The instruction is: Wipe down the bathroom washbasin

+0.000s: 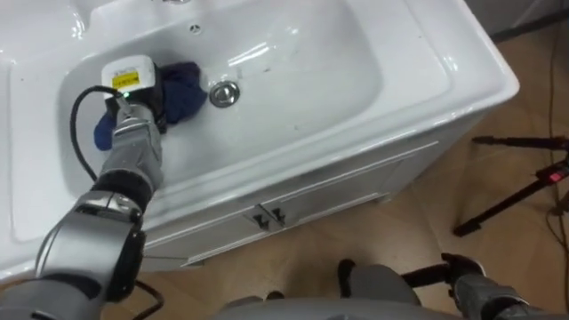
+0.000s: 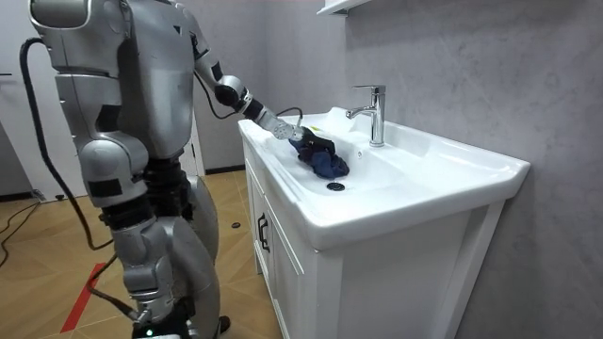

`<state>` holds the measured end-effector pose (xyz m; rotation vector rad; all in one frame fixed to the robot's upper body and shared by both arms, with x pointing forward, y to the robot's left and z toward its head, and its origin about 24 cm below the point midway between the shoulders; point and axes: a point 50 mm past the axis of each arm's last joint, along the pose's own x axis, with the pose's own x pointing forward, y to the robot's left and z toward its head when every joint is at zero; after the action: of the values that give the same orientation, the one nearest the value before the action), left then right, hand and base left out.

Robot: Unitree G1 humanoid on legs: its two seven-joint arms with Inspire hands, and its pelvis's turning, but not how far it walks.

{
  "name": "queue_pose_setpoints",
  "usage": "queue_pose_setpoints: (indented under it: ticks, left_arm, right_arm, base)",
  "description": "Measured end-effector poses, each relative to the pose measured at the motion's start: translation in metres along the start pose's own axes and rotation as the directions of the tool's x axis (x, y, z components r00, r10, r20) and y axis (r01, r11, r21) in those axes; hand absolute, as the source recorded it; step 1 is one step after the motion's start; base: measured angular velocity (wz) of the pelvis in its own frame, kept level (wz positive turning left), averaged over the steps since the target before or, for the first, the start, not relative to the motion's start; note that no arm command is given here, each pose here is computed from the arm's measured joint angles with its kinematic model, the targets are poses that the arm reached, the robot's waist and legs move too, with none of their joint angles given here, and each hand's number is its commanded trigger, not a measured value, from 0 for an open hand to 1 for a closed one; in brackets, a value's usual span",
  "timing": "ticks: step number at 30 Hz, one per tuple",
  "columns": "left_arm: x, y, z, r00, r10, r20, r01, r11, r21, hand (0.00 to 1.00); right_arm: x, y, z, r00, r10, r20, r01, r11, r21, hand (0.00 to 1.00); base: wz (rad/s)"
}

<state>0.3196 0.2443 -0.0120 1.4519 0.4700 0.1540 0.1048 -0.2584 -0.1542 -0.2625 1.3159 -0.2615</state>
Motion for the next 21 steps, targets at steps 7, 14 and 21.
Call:
queue_pose_setpoints:
  ticks: [7, 14, 21]
  left_arm:
    - [0.006, 0.010, -0.022, 0.994, 0.064, -0.094, -0.064, 0.998, -0.005, 1.00]
    - [0.008, 0.019, -0.040, 0.980, 0.109, -0.166, -0.106, 0.994, 0.027, 1.00]
    - [0.009, 0.019, -0.032, 0.978, 0.108, -0.177, -0.111, 0.994, -0.008, 1.00]
  right_arm:
    - [0.000, -0.006, -0.020, 0.998, -0.033, -0.048, 0.029, 0.996, -0.088, 0.00]
    - [-0.002, -0.007, -0.040, 0.992, -0.040, -0.121, 0.024, 0.991, -0.130, 0.00]
    - [-0.001, -0.003, -0.030, 0.994, -0.044, -0.099, 0.027, 0.985, -0.172, 0.00]
  base:
    - [-0.18]
    - [-0.15]
    - [-0.01]
